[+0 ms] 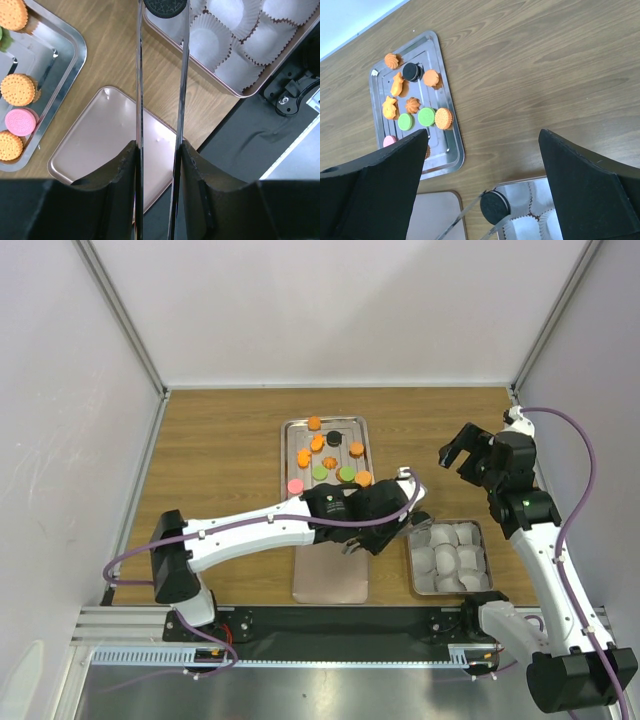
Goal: Pack the cookies
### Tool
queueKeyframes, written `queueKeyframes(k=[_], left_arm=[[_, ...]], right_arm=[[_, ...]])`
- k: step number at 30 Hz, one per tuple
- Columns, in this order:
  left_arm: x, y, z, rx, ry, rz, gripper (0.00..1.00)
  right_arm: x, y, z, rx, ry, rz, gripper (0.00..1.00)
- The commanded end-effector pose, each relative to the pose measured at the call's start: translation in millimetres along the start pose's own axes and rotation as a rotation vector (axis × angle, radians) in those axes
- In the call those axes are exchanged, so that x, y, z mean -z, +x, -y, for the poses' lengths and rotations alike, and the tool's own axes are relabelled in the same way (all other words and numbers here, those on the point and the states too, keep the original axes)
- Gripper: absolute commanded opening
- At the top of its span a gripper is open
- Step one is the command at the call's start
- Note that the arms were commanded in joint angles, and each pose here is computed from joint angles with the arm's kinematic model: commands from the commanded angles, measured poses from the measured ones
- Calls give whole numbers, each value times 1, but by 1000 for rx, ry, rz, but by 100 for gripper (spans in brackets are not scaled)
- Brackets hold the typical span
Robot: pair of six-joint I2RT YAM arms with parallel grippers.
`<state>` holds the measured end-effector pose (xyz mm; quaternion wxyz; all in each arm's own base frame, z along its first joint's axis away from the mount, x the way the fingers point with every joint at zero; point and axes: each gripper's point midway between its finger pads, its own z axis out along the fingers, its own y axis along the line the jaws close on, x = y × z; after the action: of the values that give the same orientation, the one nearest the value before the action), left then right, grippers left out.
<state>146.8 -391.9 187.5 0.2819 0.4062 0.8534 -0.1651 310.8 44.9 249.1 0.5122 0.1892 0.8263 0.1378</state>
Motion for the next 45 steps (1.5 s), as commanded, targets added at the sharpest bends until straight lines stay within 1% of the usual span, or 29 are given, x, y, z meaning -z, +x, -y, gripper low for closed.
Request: queueKeyframes(k=[1, 11, 24, 38, 40, 43, 45], left_arm=[[2, -18, 11, -32, 25, 51, 35], [-7, -11, 18, -52, 14, 19, 36], [-15, -9, 12, -52, -35, 8, 45], [-14, -12, 11, -54, -48, 15, 49], [-14, -12, 11, -53, -47, 15, 52], [-13, -12, 10, -53, -51, 15, 52], [-11, -14, 10, -48, -49, 25, 49]], right_arm=[[2, -11, -8, -10, -31, 28, 99], [0, -7, -6, 1, -30, 17, 100], [-3, -2, -6, 6, -39, 7, 100], [-1, -3, -8, 9, -49, 7, 100], [-2, -1, -7, 10, -46, 2, 100], [-1, -1, -7, 10, -45, 2, 100], [-1, -1, -7, 10, -45, 2, 100]])
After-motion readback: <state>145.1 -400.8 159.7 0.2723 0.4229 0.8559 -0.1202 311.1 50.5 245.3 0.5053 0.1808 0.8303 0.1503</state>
